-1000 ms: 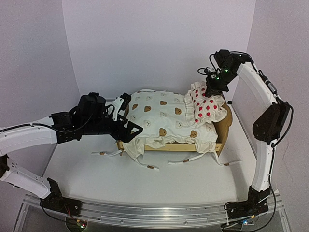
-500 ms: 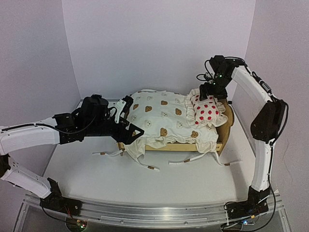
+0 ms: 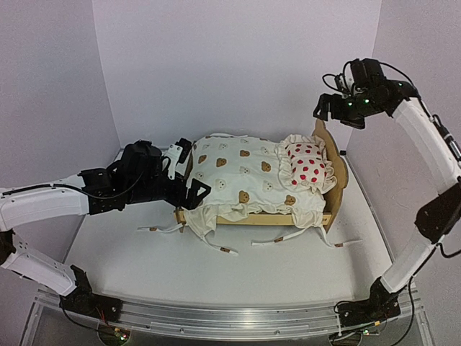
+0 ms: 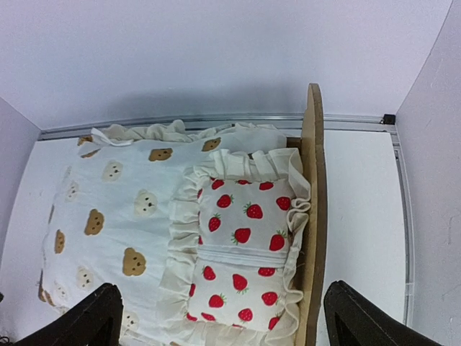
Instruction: Set up the pet bed
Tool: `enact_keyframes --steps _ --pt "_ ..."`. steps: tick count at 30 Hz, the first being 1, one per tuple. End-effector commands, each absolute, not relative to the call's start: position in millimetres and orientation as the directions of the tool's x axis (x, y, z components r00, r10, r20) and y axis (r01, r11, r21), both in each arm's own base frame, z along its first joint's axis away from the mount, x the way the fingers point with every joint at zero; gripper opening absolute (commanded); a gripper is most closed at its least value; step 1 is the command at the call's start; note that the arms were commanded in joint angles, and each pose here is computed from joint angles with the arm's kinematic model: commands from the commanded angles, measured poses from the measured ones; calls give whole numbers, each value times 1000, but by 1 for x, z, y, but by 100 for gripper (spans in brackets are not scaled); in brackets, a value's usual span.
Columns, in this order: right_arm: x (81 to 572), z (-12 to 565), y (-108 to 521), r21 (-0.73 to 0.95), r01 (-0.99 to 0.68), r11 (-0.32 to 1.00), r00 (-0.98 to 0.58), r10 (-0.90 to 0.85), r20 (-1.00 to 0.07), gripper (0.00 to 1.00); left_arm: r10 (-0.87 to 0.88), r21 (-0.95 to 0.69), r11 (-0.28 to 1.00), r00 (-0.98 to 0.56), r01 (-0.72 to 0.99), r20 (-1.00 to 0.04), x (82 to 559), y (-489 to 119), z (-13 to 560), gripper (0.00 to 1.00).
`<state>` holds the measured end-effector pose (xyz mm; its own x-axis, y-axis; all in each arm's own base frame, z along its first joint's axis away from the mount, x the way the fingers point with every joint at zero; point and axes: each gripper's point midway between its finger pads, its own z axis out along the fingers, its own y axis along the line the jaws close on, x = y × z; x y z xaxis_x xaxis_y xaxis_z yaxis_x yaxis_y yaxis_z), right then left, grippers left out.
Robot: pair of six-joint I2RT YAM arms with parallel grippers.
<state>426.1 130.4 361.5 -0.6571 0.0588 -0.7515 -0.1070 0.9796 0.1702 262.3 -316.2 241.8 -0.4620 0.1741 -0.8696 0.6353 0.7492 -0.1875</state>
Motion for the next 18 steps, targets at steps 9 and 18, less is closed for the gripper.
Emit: enact_keyframes --steps 9,18 --pt "315 341 173 491 -402 773 -613 171 -772 98 -21 -182 890 -360 418 -933 281 -261 325 100" --pt "262 279 190 680 -475 559 -667 276 -693 98 -112 -180 935 -228 305 -967 275 -211 339 99"
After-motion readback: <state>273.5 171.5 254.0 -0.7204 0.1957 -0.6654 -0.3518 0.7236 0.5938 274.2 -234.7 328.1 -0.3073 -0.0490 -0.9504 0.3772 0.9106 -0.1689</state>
